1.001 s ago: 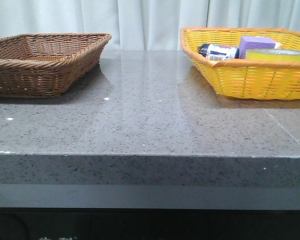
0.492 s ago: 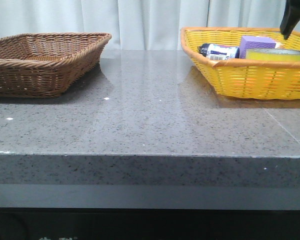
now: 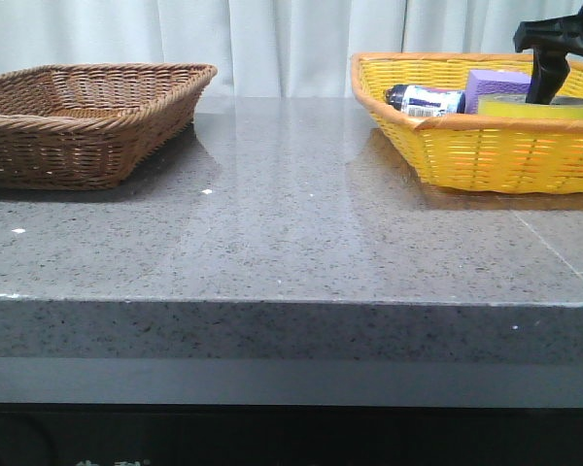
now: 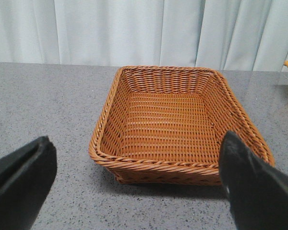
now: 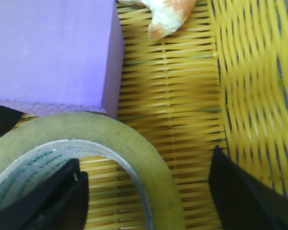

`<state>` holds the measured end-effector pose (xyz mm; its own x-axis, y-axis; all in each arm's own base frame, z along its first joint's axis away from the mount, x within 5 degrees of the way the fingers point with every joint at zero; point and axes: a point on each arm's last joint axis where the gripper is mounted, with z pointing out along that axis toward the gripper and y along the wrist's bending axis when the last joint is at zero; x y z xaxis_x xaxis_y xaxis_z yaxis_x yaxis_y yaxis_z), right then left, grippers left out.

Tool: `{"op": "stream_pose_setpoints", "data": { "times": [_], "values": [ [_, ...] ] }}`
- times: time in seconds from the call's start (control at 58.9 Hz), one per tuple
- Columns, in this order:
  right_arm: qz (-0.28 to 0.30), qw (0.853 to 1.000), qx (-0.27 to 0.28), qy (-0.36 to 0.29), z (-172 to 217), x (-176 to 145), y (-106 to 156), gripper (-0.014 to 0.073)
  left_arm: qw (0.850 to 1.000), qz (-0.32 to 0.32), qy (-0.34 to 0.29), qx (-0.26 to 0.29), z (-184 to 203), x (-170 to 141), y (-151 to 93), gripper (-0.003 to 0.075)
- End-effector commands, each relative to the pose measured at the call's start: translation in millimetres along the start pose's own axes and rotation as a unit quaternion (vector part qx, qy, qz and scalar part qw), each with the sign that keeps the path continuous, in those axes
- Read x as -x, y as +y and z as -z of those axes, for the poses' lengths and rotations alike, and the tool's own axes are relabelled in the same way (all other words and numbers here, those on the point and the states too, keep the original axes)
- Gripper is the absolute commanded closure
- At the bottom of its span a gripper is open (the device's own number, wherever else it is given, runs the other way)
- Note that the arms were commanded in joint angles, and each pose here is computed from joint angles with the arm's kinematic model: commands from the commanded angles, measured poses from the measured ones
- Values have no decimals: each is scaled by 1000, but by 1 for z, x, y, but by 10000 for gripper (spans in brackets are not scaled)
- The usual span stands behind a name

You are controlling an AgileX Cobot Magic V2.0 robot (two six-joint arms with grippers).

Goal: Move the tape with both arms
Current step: 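Lower the right gripper into the yellow basket around the tape roll, then grip the tape roll rim and lift it out of the yellow basket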

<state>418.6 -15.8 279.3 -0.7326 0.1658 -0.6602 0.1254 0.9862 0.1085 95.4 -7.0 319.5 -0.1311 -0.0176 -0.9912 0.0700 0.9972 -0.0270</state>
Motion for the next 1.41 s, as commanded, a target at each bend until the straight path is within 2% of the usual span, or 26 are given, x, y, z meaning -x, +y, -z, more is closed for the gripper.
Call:
{"op": "stream_pose_setpoints", "data": {
  "times": [0.0, 0.153, 0.288, 0.526, 0.95, 1.103, 1.238, 1.391],
  "values": [
    [-2, 997, 7, -74, 27, 24, 1, 205, 998, 9, -58, 0, 2, 20, 0, 47],
    [-2, 997, 7, -75, 28, 24, 1, 438, 998, 9, -58, 0, 2, 20, 0, 47],
    [-2, 997, 8, -79, 30, 26, 1, 536, 998, 9, -58, 0, 2, 20, 0, 47],
    [-1, 994, 12, -113, 59, 33, 3, 559, 998, 9, -58, 0, 2, 20, 0, 47],
    [10, 982, 31, -184, 148, 40, 15, 559, 998, 9, -58, 0, 2, 20, 0, 47],
    [55, 976, 67, -197, 162, 35, 46, 559, 998, 9, -58, 0, 2, 20, 0, 47],
    [95, 971, 117, -186, 167, 23, 88, 559, 998, 9, -58, 0, 2, 20, 0, 47],
    [146, 957, 179, -175, 175, 2, 138, 559, 998, 9, -58, 0, 2, 20, 0, 47]
  ]
}}
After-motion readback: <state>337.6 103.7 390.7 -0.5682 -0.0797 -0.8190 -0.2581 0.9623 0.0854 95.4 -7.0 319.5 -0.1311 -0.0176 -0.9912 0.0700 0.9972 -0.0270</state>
